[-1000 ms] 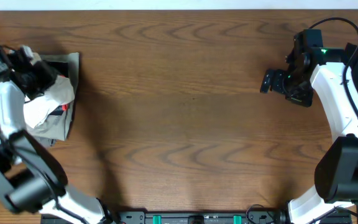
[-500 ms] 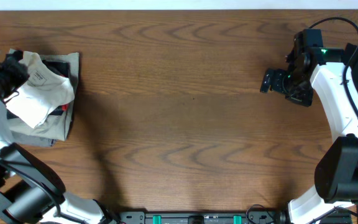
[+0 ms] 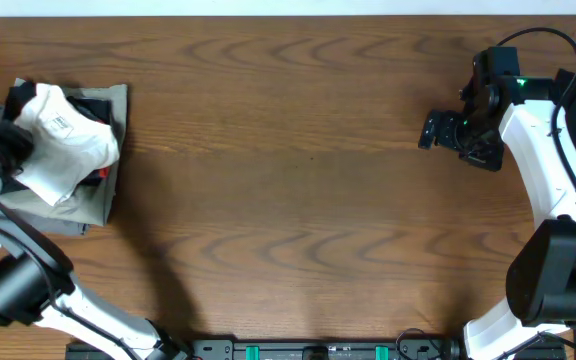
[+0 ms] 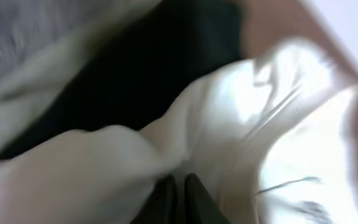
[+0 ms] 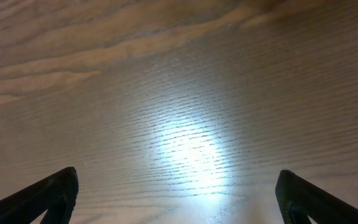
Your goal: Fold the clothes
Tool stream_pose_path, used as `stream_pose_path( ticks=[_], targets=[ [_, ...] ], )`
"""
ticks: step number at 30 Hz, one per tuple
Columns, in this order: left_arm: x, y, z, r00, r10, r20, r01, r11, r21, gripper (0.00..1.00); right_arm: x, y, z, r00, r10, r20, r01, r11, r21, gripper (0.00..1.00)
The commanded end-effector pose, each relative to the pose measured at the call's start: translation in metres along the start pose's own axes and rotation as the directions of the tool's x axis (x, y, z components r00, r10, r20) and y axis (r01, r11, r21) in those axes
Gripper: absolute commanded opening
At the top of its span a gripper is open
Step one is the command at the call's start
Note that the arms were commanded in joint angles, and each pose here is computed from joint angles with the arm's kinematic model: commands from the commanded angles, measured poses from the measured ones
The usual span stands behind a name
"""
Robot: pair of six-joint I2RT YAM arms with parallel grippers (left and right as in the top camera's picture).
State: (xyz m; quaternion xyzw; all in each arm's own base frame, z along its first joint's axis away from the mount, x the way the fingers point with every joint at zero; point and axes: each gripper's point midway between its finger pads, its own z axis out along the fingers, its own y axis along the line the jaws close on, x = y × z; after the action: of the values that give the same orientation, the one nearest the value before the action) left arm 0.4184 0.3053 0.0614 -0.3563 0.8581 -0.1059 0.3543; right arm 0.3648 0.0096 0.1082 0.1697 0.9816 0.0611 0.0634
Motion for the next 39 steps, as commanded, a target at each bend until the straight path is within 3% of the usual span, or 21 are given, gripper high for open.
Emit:
stream_pose_path(
  ticks=[1,8,16,20,30,39],
  targets=[
    [0.011,0.028,0.013,1.0,-0.005,-0.024,0.003,0.995,-0.095,0.11,0.0,0.002,-0.002,1.0,-0.014,0.0,0.014,1.0,-0.005,0.99],
    [-0.017,0.005,-0.013,0.998,0.026,0.05,-0.024,0.999,-0.044,0.16,0.003,0.001,-0.002,1.0,-0.013,-0.009,0.013,1.0,-0.003,0.99],
    [-0.072,-0.058,-0.1,0.969,0.056,0.239,-0.069,0.996,0.049,0.22,0.004,0.001,-0.002,1.0,-0.012,-0.013,0.012,1.0,-0.001,0.99],
    [-0.079,-0.076,-0.113,0.957,0.086,0.276,-0.107,0.992,0.062,0.23,0.004,0.001,-0.002,1.0,-0.012,-0.013,0.012,1.0,-0.001,0.99],
    [-0.052,-0.094,-0.042,0.973,0.123,0.193,-0.147,0.983,0.11,0.23,0.004,0.001,-0.002,1.0,-0.012,-0.014,0.012,1.0,-0.001,0.99],
    [0.017,-0.098,0.049,0.989,0.147,0.009,-0.147,0.984,0.101,0.28,0.008,0.0,-0.002,0.999,-0.01,-0.031,0.011,1.0,0.002,0.99]
  ],
)
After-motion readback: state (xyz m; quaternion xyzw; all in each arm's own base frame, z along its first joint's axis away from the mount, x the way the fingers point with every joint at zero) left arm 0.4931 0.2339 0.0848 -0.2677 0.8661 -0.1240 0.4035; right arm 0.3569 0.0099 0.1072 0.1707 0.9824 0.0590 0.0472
